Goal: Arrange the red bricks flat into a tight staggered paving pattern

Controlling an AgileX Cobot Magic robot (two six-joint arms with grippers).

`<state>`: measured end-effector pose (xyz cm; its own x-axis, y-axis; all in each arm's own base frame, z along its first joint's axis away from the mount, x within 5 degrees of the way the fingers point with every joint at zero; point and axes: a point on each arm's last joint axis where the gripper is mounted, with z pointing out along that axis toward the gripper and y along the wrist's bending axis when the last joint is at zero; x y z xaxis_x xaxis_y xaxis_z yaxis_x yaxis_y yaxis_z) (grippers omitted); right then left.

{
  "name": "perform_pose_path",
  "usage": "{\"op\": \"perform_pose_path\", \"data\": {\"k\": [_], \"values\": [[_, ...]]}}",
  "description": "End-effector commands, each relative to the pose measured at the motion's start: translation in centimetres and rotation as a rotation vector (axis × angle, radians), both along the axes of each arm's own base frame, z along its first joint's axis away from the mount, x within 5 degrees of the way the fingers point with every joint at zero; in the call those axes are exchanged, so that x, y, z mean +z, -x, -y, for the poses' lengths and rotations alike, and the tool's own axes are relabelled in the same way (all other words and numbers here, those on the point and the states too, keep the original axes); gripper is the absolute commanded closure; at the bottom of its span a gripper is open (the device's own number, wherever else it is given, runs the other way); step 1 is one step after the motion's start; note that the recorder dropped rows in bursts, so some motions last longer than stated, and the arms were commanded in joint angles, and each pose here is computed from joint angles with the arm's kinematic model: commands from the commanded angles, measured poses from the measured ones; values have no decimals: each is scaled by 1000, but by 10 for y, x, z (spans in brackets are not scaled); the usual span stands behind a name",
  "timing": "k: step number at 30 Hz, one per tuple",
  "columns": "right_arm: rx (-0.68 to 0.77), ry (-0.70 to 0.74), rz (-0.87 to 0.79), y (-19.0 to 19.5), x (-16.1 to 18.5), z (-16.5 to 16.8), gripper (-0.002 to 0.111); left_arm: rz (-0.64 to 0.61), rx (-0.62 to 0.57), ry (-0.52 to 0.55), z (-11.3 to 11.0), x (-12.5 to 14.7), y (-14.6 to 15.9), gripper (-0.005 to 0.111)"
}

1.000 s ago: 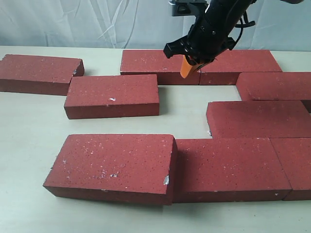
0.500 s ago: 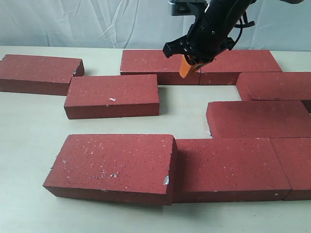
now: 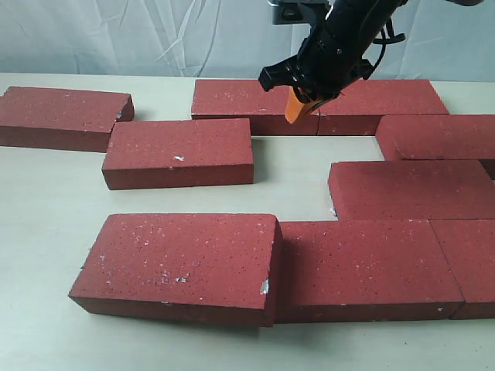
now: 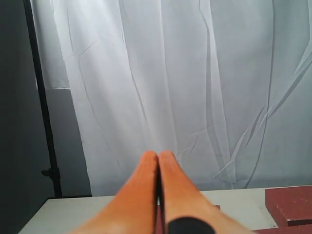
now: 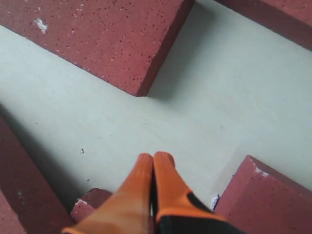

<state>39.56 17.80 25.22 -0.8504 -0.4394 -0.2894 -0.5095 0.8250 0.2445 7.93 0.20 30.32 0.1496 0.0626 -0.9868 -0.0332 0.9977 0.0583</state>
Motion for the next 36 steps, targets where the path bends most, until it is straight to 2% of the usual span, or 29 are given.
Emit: {"op": "perform_pose_path", "data": {"k": [1,13,19,29,32,36], "values": [[-4,-8,15,1,4,1,109,-42,-4,-4,0,-2,-1,107],[-4,-8,15,1,4,1,109,-261,-14,2,1,-15,-12,107],[-2,-6,10,1,4,1,109,-481,-21,13,1,-16,-31,107],[-2,-6,10,1,4,1,109,-879,-26,51,2,-29,-80,107],[-2,-6,10,1,4,1,109,-931,-28,62,2,-35,-93,107],[-4,-8,16,1,4,1,109,-936,-30,75,2,-40,-103,107]]}}
